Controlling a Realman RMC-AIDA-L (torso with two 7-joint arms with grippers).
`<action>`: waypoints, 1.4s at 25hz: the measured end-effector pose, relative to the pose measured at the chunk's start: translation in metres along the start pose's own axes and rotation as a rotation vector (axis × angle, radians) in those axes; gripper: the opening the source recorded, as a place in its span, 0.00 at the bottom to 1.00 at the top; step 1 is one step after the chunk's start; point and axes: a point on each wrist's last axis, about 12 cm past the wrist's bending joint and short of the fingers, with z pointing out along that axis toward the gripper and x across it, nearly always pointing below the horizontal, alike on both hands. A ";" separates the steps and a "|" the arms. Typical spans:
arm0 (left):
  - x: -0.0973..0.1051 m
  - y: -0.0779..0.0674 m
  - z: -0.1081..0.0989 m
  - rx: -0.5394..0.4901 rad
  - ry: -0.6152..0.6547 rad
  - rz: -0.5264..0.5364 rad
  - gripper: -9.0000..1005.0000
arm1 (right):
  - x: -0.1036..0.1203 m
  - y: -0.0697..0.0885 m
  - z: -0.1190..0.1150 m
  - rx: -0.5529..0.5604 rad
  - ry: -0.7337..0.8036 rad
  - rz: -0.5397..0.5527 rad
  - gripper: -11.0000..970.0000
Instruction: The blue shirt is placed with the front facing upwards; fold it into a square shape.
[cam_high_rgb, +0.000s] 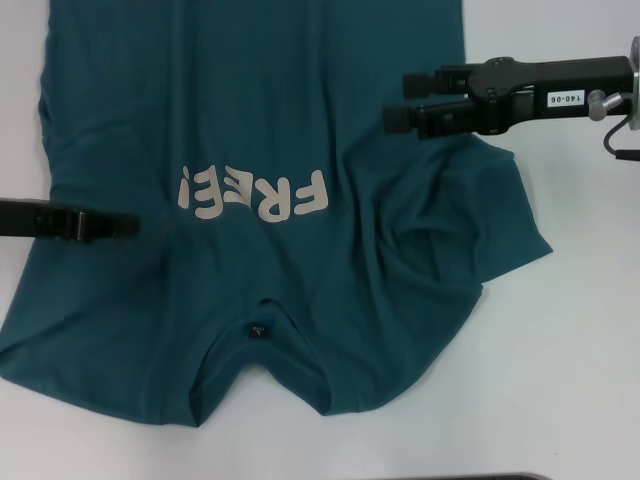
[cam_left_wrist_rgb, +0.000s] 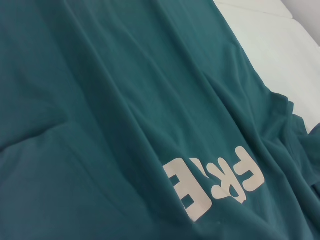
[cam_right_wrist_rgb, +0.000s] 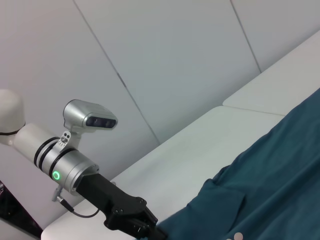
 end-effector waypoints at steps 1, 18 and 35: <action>0.000 0.000 0.000 -0.001 -0.001 0.000 0.04 | 0.000 0.000 0.000 0.000 -0.001 0.000 0.95; -0.012 0.001 -0.013 0.031 -0.209 0.011 0.58 | 0.006 -0.003 -0.015 0.025 -0.007 0.062 0.95; -0.007 -0.021 -0.005 0.344 -0.525 0.006 0.85 | 0.054 -0.001 -0.129 0.247 0.064 0.413 0.95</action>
